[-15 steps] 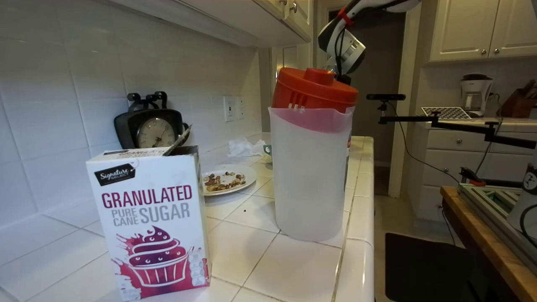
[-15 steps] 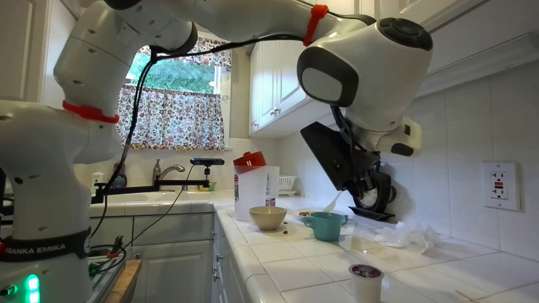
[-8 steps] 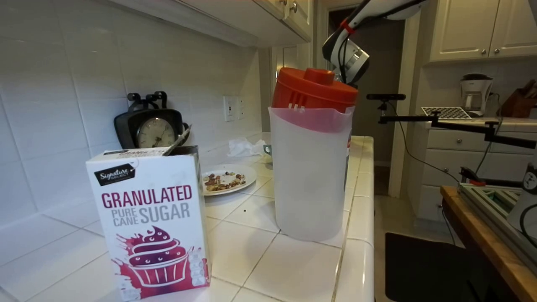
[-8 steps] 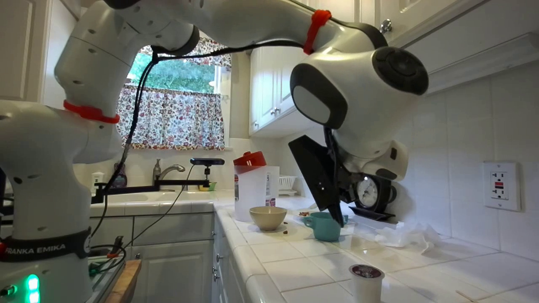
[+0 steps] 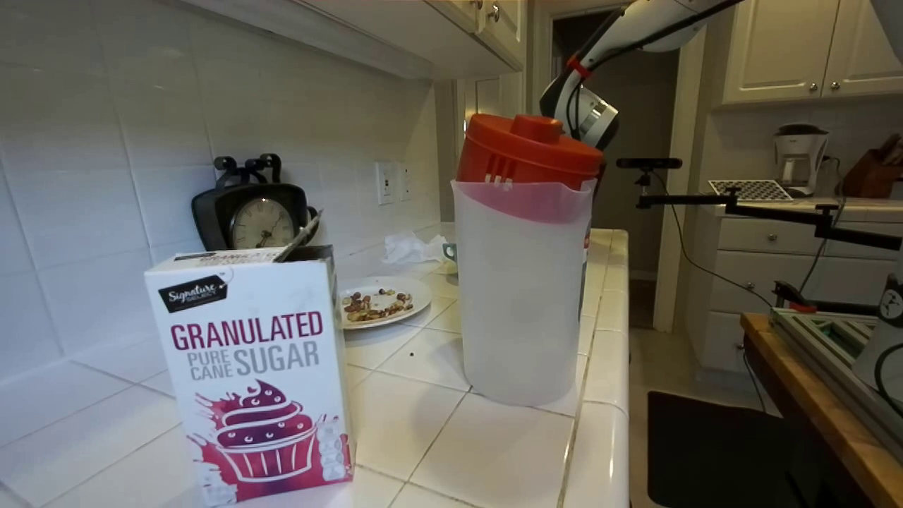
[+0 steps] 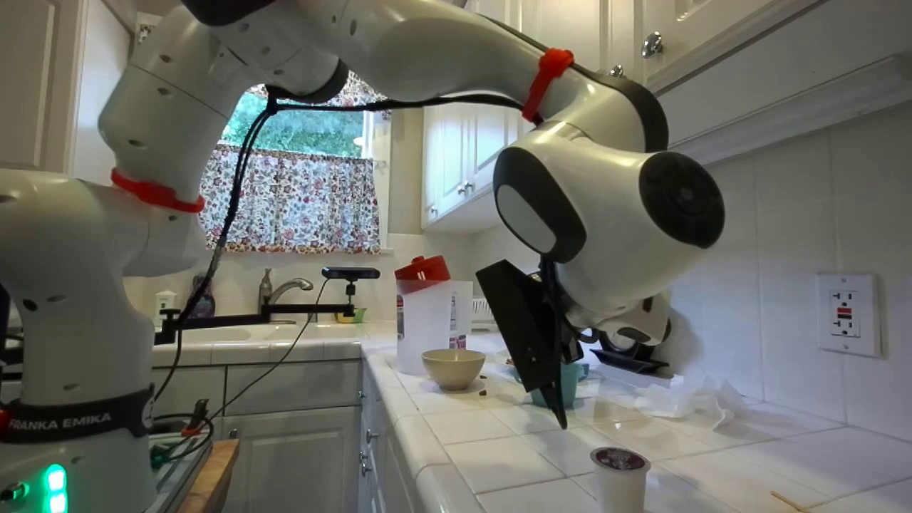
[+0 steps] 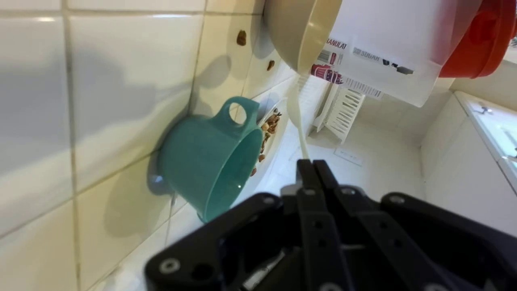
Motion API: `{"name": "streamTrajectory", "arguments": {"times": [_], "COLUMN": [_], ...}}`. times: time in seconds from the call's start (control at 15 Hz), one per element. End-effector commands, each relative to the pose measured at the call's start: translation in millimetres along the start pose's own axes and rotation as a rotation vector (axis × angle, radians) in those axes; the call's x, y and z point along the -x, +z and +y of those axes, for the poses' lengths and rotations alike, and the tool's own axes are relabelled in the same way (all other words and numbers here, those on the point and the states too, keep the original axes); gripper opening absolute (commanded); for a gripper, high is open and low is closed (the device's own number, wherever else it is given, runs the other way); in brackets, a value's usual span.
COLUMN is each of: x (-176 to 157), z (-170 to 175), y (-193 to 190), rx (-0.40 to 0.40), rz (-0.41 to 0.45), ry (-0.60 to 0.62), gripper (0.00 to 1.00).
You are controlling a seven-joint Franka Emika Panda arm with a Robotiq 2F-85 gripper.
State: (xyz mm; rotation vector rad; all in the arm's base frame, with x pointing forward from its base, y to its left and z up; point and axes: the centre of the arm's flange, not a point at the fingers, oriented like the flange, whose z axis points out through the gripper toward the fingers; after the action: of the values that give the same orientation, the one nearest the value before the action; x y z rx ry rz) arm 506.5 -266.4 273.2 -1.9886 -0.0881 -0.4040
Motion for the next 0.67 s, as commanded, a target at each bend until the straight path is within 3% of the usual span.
{"name": "streamTrajectory", "arguments": {"times": [0.0, 0.6], "x": [2, -9], "z": [3, -15], "y": [1, 37], "rx": [-0.069, -0.061], "rz": [-0.009, -0.112], "ry": [-0.059, -0.093], "gripper": [0.01, 0.01]}}
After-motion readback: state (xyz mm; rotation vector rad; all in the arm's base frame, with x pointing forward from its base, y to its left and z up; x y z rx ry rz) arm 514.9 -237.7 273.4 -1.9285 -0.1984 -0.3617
